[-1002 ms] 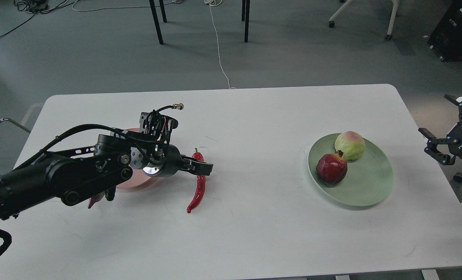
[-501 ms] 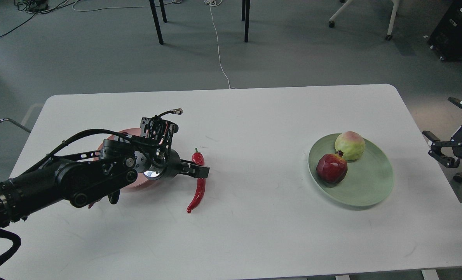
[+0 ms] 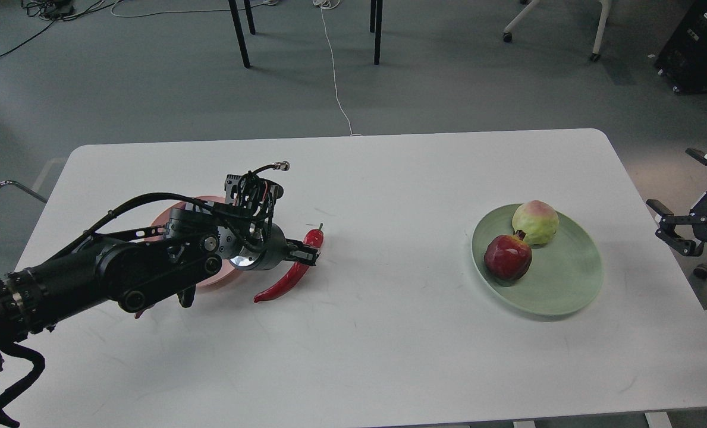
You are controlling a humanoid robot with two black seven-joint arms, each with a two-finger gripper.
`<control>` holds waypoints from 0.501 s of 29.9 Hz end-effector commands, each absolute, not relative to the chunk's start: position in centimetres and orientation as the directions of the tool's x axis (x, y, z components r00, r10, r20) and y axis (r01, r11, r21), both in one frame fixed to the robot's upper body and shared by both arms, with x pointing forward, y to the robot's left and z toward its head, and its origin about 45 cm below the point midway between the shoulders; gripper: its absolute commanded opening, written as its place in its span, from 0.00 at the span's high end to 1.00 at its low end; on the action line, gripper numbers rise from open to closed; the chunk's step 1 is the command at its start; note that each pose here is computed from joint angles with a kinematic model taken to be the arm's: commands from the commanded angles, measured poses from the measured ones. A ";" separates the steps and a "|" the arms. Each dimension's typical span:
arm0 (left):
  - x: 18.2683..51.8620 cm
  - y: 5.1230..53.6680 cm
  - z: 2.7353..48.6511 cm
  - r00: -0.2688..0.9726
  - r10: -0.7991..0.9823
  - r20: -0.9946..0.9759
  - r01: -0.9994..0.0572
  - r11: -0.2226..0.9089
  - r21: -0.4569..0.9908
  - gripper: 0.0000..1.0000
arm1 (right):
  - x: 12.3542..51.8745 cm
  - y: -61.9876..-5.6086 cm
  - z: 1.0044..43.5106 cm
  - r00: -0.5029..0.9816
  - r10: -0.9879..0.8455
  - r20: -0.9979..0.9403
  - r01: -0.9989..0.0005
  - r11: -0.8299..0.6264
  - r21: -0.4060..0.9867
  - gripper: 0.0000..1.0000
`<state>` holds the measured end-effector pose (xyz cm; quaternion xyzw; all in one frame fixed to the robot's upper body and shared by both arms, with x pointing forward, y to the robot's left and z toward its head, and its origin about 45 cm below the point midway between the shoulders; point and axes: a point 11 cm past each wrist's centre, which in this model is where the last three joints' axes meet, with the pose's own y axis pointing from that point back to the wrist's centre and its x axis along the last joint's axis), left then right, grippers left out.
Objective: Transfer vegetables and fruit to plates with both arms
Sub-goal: 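Carry the chili pepper onto the pink plate beside the eggplant, release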
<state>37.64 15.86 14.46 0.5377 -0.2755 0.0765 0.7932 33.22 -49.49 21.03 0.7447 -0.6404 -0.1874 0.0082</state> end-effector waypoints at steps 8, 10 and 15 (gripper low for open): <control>40.9 19.3 20.2 0.793 -0.111 0.598 -0.519 0.390 0.761 0.77 | 33.3 -49.3 20.9 0.113 -0.956 -0.272 -0.950 -0.184 0.253 0.01; 41.5 21.1 21.1 0.789 -0.089 0.607 -0.542 0.364 0.758 0.77 | 33.2 -49.2 20.7 0.116 -0.956 -0.270 -0.948 -0.187 0.257 0.01; 41.7 26.3 21.2 0.794 -0.055 0.605 -0.571 0.272 0.775 0.76 | 33.3 -49.0 20.6 0.119 -0.955 -0.273 -0.947 -0.192 0.258 0.01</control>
